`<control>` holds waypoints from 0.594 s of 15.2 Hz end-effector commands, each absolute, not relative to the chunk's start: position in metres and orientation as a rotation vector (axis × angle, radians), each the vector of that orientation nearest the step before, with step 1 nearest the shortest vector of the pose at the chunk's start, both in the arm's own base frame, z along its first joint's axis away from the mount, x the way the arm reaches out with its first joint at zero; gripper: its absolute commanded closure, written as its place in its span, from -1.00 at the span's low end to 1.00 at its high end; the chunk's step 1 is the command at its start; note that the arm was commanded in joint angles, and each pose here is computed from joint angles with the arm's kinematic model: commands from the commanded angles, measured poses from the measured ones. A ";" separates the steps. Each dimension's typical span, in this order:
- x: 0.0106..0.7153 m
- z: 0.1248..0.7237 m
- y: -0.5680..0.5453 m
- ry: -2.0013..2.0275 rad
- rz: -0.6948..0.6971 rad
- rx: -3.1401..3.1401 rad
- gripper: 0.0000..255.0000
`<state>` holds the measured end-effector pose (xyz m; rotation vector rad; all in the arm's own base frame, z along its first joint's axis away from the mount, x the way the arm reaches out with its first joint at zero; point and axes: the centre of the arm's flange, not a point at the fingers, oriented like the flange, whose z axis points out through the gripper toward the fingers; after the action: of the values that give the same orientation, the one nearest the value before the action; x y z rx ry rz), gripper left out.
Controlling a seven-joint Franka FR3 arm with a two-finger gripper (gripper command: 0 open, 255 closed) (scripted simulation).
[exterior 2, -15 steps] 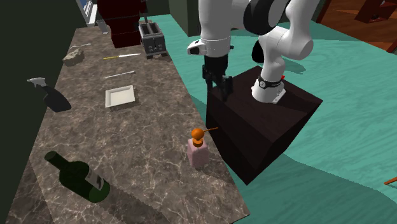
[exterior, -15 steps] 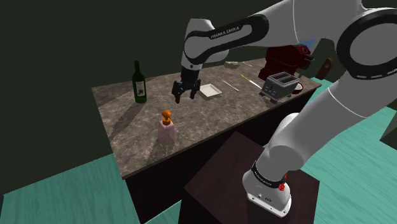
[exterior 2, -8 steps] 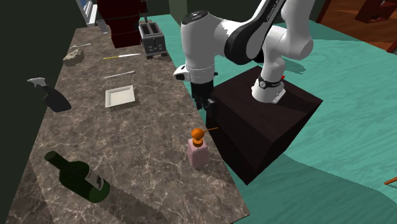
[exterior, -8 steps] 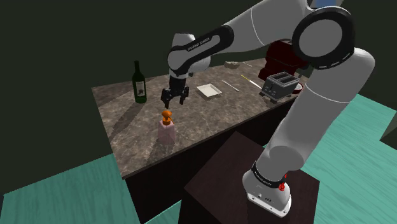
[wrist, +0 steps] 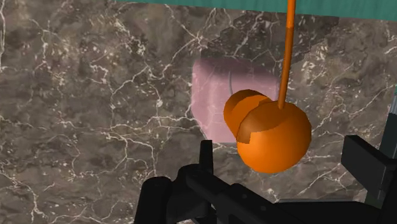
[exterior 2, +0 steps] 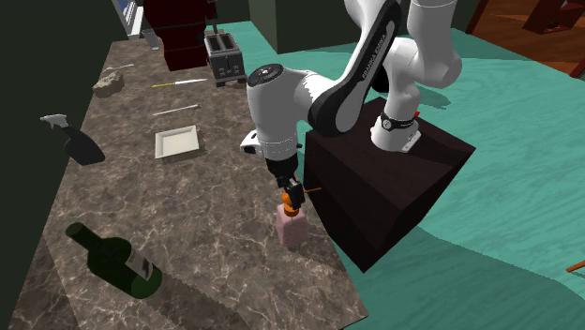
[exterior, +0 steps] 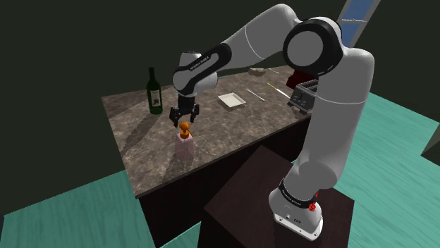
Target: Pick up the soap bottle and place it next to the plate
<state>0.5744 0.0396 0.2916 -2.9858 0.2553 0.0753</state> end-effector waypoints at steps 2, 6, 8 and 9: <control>0.574 0.276 0.041 0.256 0.075 -2.986 -1.00; 0.573 0.262 0.043 0.256 0.075 -2.986 -1.00; 0.573 0.262 0.043 0.256 0.075 -2.986 -1.00; 0.573 0.262 0.043 0.256 0.075 -2.986 -1.00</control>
<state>0.5734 0.0433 0.2625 -2.9857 0.2559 0.0749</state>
